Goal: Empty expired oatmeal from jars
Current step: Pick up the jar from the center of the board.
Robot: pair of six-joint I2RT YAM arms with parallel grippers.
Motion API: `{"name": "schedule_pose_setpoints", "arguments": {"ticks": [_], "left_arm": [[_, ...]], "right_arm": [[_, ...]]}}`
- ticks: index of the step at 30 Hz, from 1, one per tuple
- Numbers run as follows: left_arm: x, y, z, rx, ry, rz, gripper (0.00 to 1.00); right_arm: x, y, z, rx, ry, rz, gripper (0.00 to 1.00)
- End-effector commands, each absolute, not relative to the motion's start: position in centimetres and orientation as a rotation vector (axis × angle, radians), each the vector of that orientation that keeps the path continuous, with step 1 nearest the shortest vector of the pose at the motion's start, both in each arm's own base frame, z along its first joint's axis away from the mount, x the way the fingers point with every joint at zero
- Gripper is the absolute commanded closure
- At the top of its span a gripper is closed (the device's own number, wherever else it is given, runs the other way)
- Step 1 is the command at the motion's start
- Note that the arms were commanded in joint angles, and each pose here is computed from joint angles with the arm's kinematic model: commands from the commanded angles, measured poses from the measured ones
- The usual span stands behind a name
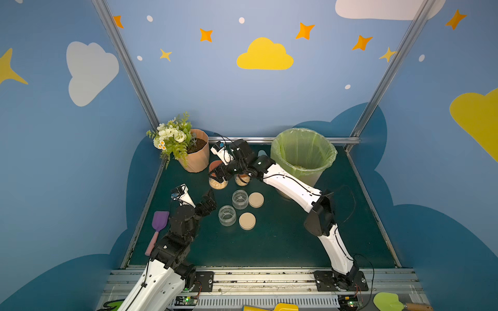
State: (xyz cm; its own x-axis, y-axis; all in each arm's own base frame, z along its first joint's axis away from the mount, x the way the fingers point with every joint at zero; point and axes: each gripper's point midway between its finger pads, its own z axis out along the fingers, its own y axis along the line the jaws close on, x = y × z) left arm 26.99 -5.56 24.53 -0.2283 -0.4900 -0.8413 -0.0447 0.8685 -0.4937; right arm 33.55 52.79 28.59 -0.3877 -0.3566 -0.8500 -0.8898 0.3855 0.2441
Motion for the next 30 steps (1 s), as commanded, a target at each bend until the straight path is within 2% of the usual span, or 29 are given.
{"name": "schedule_pose_setpoints", "arguments": {"ticks": [1,9,19,30], "left_arm": [[27.3,-8.0,28.1,-0.221,1.723,-0.502,0.0],[28.0,-14.0,30.6,0.145,1.729,-0.623,0.0],[27.0,-22.8,28.5,0.552,1.768,-0.688,0.0],[29.0,-25.0,29.4,0.526,1.67,-0.658,0.0]], "right_arm": [[32.6,50.6,33.5,-1.039,1.883,1.01,0.57],[32.7,44.0,35.2,-0.978,1.988,0.929,0.59],[31.6,38.8,35.9,-0.93,2.019,0.913,0.58],[30.5,37.5,37.2,-0.886,2.02,0.993,0.59]]}}
